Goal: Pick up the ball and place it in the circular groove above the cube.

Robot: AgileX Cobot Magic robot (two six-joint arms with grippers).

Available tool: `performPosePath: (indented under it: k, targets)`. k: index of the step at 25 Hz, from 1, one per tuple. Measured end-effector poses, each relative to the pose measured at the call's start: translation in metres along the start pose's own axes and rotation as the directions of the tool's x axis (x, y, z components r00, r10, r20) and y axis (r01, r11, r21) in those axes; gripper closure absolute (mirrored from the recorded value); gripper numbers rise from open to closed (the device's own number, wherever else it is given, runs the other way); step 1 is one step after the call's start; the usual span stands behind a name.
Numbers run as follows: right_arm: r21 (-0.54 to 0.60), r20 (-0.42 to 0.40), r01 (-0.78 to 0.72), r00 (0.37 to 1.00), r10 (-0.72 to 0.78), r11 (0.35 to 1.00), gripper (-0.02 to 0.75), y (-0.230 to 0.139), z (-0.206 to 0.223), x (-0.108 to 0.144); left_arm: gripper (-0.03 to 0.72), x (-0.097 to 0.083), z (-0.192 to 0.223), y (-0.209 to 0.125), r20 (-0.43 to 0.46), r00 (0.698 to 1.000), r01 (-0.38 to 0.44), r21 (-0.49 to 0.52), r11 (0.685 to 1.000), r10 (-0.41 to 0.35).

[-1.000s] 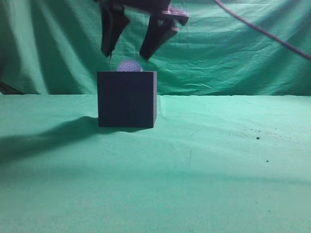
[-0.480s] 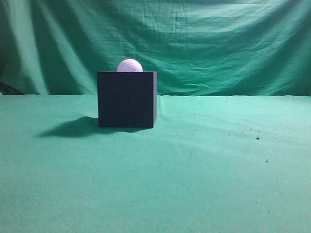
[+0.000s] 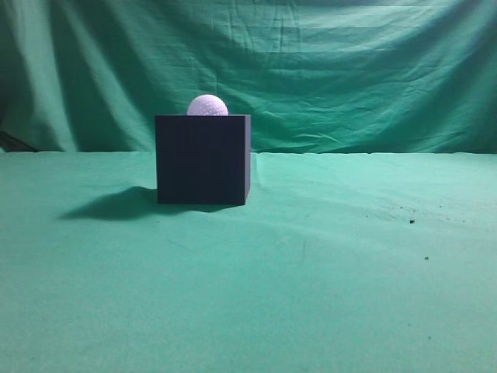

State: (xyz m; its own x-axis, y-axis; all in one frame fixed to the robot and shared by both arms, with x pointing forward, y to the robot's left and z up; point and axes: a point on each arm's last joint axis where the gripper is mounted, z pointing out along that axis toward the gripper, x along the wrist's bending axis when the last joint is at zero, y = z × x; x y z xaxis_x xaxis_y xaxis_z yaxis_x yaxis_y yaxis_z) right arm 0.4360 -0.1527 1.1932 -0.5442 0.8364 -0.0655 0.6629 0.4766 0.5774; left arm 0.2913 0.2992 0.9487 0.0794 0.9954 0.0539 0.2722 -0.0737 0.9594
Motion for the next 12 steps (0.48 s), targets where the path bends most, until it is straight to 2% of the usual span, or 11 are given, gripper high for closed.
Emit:
performPosePath:
  k: [5,12]
  targets:
    - [-0.049,-0.007,-0.023,1.000,0.022,0.999,0.738,-0.055,-0.006,-0.003,0.688,0.000,0.000,0.000,0.000,1.000,0.000,0.000,1.000,0.000]
    - [-0.178,-0.087,-0.100,0.993,0.086,0.979,0.738,-0.127,-0.004,0.000,0.688,0.000,0.000,0.000,0.000,1.000,0.000,0.000,1.000,0.000]
